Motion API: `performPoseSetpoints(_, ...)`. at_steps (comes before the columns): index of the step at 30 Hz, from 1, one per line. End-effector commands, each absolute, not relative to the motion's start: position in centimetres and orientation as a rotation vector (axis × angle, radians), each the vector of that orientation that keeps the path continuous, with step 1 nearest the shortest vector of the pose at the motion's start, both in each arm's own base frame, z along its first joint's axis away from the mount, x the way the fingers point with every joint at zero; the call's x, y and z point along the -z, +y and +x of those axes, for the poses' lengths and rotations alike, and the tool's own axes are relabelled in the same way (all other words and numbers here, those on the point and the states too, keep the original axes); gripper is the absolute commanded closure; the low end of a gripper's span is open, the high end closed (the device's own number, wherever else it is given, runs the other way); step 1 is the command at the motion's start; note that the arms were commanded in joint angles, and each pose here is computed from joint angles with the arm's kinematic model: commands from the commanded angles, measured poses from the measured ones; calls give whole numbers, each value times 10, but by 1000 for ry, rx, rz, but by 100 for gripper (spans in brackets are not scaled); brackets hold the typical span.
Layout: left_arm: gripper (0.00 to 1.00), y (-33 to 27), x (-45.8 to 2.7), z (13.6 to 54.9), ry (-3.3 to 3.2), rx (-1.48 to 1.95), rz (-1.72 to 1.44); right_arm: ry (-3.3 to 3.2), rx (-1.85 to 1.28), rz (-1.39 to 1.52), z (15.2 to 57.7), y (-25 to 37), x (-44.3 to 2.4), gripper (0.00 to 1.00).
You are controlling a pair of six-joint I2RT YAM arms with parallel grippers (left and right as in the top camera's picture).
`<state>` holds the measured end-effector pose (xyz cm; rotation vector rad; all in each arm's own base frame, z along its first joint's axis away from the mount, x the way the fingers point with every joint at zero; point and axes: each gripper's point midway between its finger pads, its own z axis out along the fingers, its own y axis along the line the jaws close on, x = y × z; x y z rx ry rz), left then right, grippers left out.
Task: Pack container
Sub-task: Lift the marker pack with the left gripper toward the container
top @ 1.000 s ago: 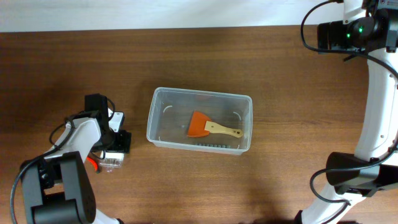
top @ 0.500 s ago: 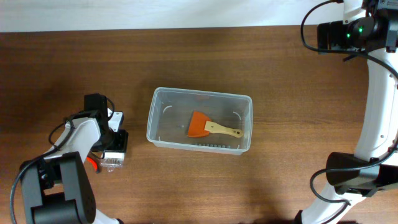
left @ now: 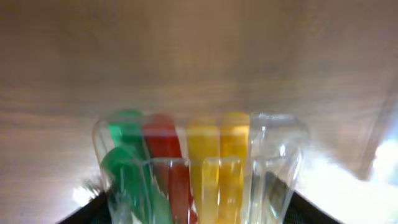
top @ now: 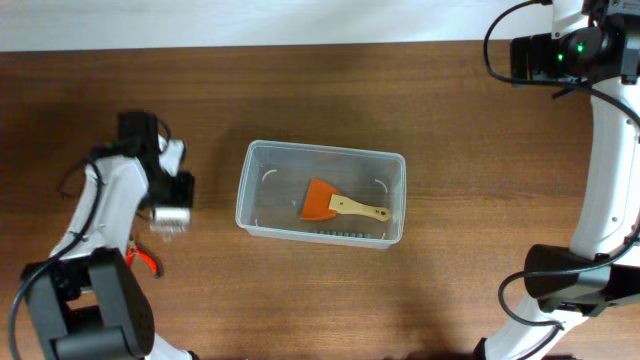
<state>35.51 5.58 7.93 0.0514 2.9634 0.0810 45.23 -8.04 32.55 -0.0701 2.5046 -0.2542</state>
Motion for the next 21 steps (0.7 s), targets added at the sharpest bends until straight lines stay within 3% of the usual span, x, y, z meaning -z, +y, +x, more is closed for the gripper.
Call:
performPoseSetpoints(1,98,49,-137,392,2835,-62,68,2508,248,-63,453,-82,-324,1)
performPoseSetpoints(7,98,-34,-225,412,2641,40,535,2508,248,-63,453,-82,-324,1)
performPoseSetpoints(10,98,-96,-243,407,2497,62,891,2507,248,-63,453,-82,-324,1)
performPoseSetpoints(14,98,-179,-228,386,2283,68,1388,2507,248,-63,453,-82,-324,1)
performPoseSetpoints(21,98,-225,-142,373,2376,122,1653,2508,248,-63,453,-82,-324,1)
